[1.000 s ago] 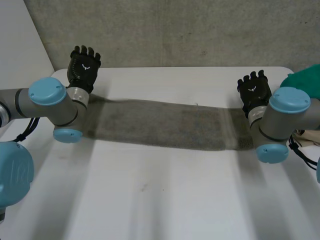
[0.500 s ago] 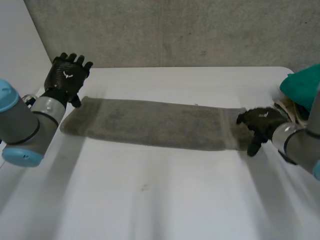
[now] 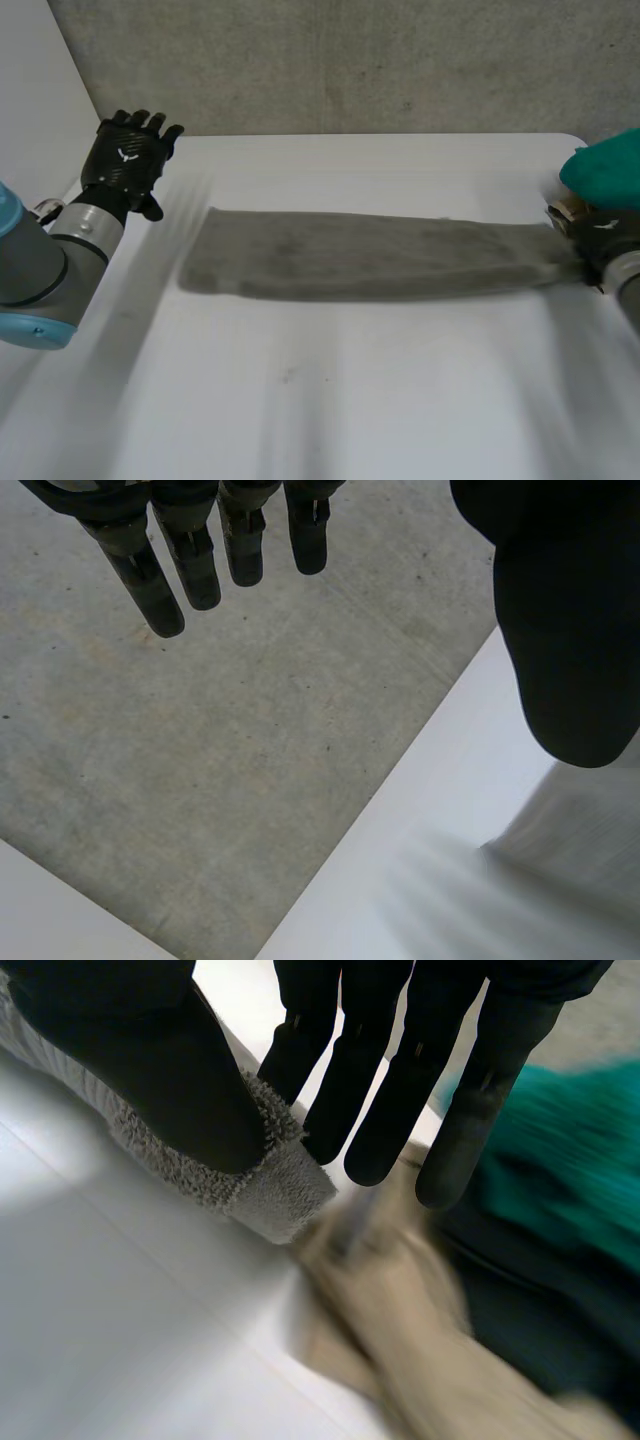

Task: Fold the laundry.

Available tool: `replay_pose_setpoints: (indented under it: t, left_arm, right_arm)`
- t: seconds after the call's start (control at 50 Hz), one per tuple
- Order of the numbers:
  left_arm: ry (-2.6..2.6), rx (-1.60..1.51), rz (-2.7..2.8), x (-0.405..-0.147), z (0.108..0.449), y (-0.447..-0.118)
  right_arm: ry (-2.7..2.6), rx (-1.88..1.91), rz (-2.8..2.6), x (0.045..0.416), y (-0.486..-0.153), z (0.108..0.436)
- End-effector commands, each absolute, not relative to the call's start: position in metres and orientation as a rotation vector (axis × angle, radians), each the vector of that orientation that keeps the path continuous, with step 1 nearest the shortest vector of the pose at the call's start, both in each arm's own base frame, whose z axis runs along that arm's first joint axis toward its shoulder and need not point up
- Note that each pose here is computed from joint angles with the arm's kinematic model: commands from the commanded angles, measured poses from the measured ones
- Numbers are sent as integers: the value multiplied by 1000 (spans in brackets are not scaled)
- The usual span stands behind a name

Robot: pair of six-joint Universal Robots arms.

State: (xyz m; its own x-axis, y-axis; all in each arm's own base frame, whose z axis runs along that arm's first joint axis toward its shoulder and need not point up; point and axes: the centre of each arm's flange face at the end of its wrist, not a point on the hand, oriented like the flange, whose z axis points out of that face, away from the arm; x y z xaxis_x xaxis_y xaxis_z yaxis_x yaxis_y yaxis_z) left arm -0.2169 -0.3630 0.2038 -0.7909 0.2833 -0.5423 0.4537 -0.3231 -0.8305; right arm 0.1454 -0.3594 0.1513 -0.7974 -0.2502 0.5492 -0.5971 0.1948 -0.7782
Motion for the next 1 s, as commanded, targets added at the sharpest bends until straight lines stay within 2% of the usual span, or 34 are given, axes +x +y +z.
replay_pose_setpoints:
  t: [0.02,0.08,0.16,0.18,0.24,0.26,0.32,0.34,0.42,0.5,0.54,0.6,0.68,0.78,0.82,0.92,1.0]
  left_arm:
    - [1748,952,-2269,-206,213,-359]
    - [1746,957,-2273,-204,215,-357]
    - [1742,964,-2286,-204,218,-354]
    - [1742,961,-2291,-203,219,-354]
    - [1743,956,-2297,-203,221,-354]
    - [1747,953,-2299,-203,221,-353]
    - [1756,949,-2303,-202,221,-352]
    - [1763,945,-2305,-202,221,-351]
    - [1788,939,-2308,-202,218,-349]
    - [1811,938,-2308,-203,214,-347]
    - [1825,942,-2307,-204,211,-346]
    - [1828,946,-2309,-206,211,-345]
    - [1822,956,-2318,-209,212,-343]
    - [1785,968,-2353,-215,222,-341]
    - [1777,974,-2366,-218,224,-339]
    - [1785,1004,-2406,-232,226,-332]
    - [1805,1040,-2428,-246,223,-324]
  right_arm:
    - [-1896,934,1420,101,-384,164]
    - [-1836,982,1510,126,-384,171]
    - [-1694,1081,1768,183,-374,191]
    - [-1607,1142,1885,210,-365,201]
    - [-1453,1241,2059,251,-351,213]
    - [-1359,1318,2161,278,-339,212]
    - [-1201,1442,2310,320,-318,210]
    - [-1113,1537,2388,346,-301,203]
    - [-1001,1805,2472,397,-261,170]
    - [-1051,2014,2428,431,-234,128]
    - [-1127,2070,2367,441,-229,112]
    - [-1207,2089,2293,444,-228,109]
    - [-1338,1966,2223,436,-243,129]
    - [-1682,1678,2342,407,-254,179]
    - [-1818,1595,2377,396,-256,187]
    - [-2160,1411,2335,364,-262,183]
    - [-2309,1371,2115,335,-268,157]
